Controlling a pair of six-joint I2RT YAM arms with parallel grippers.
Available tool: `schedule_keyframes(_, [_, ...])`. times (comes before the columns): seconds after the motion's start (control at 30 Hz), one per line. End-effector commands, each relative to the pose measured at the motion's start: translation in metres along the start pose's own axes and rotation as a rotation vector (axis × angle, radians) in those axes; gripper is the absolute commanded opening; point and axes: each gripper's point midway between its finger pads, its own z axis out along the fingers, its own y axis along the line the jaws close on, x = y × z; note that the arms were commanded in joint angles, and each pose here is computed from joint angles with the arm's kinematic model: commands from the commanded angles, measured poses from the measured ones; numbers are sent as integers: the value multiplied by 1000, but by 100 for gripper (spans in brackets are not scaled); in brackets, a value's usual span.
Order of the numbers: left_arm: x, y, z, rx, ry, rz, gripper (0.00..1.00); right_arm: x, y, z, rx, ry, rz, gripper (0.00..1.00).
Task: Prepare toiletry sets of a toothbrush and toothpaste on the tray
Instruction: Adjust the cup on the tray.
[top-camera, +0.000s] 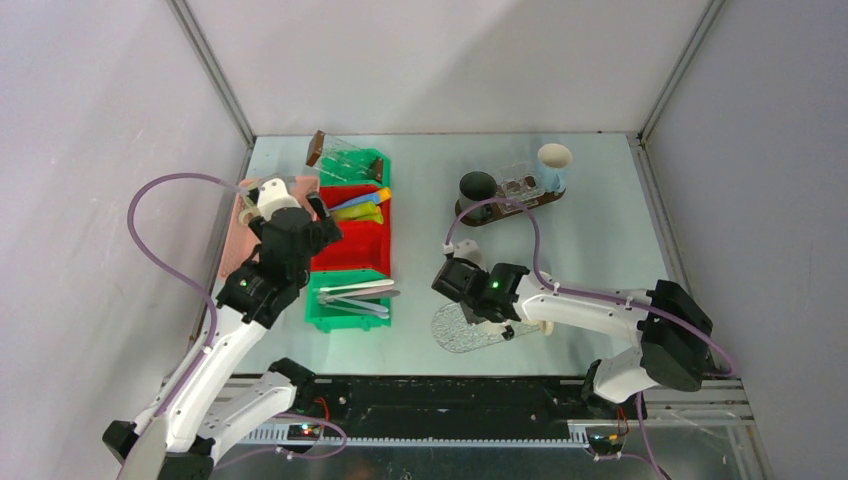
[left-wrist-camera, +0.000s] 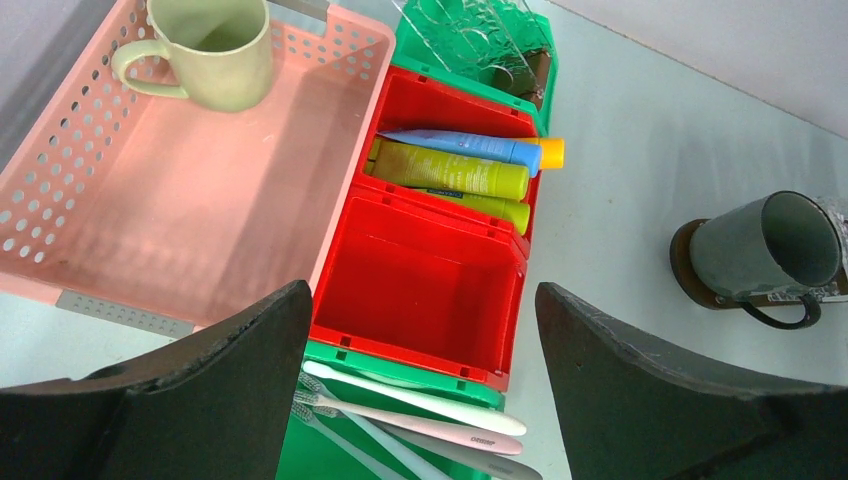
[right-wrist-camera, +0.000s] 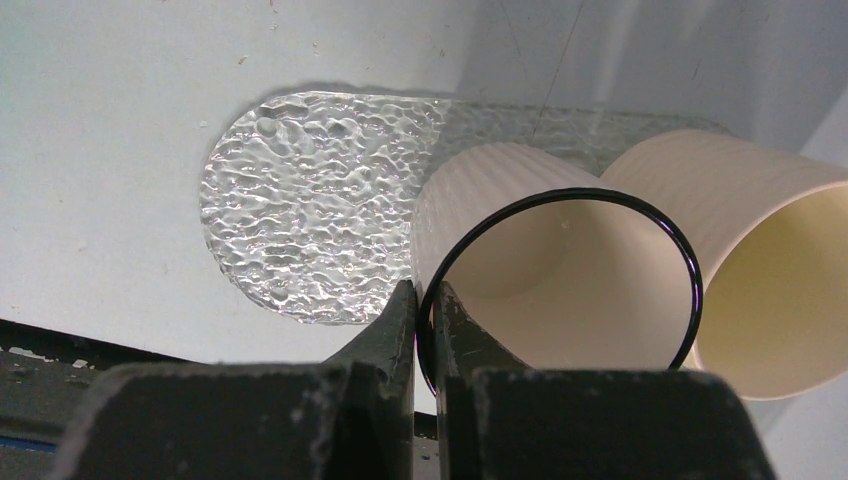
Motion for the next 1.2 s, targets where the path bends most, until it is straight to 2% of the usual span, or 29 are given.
schedule_keyframes(0.0, [-14,4,0,-19,-48,-3,88,-10,-3,0,31,-52,1,0])
schedule_keyframes(0.17, [-14,4,0,-20,-48,2,88,-9,-6,-1,37,-48,-7,3])
schedule_keyframes(0.33, [-16,4,2,-25,-48,30,88,-13,-7,-9,22,-70,-3,10])
schedule_keyframes(0.77, [-21,1,13,-47,-25,100,89,-12,-10,-14,21,-71,-19,15])
schedule_keyframes(0.97, [-20,1,19,-55,1,131,89,-17,-5,-17,-13,-87,-22,32])
schedule_keyframes(1.17, [-24,5,28,-77,24,159,89,-30,-1,-30,-51,-125,-37,44])
